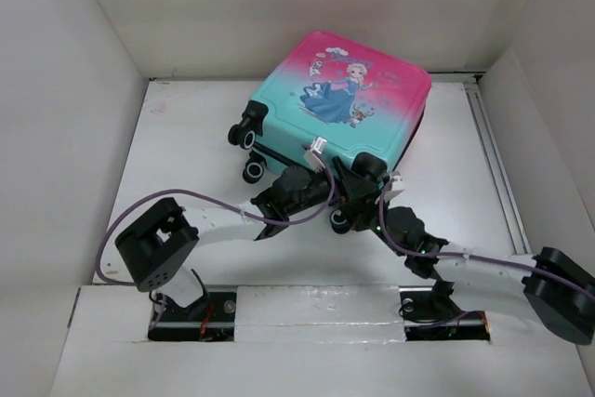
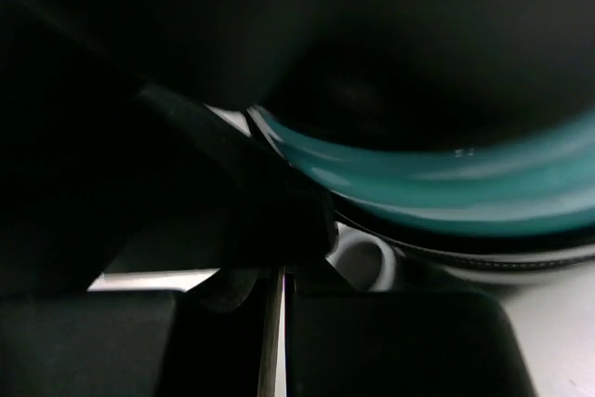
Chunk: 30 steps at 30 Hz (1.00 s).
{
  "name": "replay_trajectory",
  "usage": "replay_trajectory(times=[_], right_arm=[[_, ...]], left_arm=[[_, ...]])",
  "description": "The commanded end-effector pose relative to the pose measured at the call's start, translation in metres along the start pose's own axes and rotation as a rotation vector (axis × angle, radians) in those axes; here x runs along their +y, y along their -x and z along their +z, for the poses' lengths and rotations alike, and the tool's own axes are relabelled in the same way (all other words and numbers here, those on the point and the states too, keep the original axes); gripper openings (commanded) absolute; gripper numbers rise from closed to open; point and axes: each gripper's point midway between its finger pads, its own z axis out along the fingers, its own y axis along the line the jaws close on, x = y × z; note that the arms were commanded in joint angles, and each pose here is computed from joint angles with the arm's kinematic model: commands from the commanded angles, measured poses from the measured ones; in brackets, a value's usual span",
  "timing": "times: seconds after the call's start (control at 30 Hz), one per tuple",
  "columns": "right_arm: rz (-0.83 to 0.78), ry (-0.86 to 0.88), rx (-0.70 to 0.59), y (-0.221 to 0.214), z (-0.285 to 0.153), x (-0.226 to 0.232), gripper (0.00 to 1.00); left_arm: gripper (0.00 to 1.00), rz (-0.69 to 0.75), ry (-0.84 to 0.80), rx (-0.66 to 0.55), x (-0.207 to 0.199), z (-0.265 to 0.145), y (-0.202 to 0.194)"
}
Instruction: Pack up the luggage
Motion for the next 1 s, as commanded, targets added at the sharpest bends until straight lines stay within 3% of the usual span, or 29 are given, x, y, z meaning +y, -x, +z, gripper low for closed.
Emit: replay_trajectory(times=[0.0,0.2,0.43,0.5,0.53,0.57,0.63,0.7,0.73,0.87,0.97], right_arm=[[0.131,0.427,-0.114,0.03,-0.011,0.106,0.0],[0.211,0.431,-0.277,0.042,-0.008,0.111,0.0],[0.296,0.459,-0.461,0.058,-0.002,0.126,0.0],[0.3,0.447,-0.44,0.05,-0.001,0.13,0.0],[0.297,0.421,-0.429,0.044,-0.003,0.123,0.0],[0.305,0.407,-0.442,0.048,-0.007,0.118,0.0],[0.322,0.346,-0.416,0.037,-0.011,0.099,0.0],[0.337,0.325,-0.424,0.042,-0.018,0.092,0.0],[0.314,0.276,-0.404,0.035,-0.016,0.082,0.0],[0.285,0.19,-0.337,0.027,-0.016,0.07,0.0],[0.255,0.157,-0.304,0.028,-0.019,0.068,0.0]], left_arm=[[0.0,0.022,-0.463,-0.083,-0.149,-0.004,0.028],[0.0,-0.058,-0.566,-0.026,-0.175,0.012,0.014],[0.0,-0.098,-0.611,0.008,-0.173,0.033,-0.005],[0.21,-0.062,-0.547,-0.018,-0.164,0.033,-0.004],[0.38,-0.039,-0.529,-0.034,-0.162,0.031,-0.002],[0.63,-0.01,-0.488,-0.059,-0.151,0.028,0.003],[1.0,0.098,-0.379,-0.156,-0.145,0.019,0.025],[1.0,0.169,-0.323,-0.248,-0.148,0.002,0.051],[1.0,0.254,-0.195,-0.282,-0.128,0.004,0.059],[1.0,0.434,0.041,-0.473,-0.118,-0.029,0.109],[1.0,0.494,0.14,-0.571,-0.114,-0.064,0.133]])
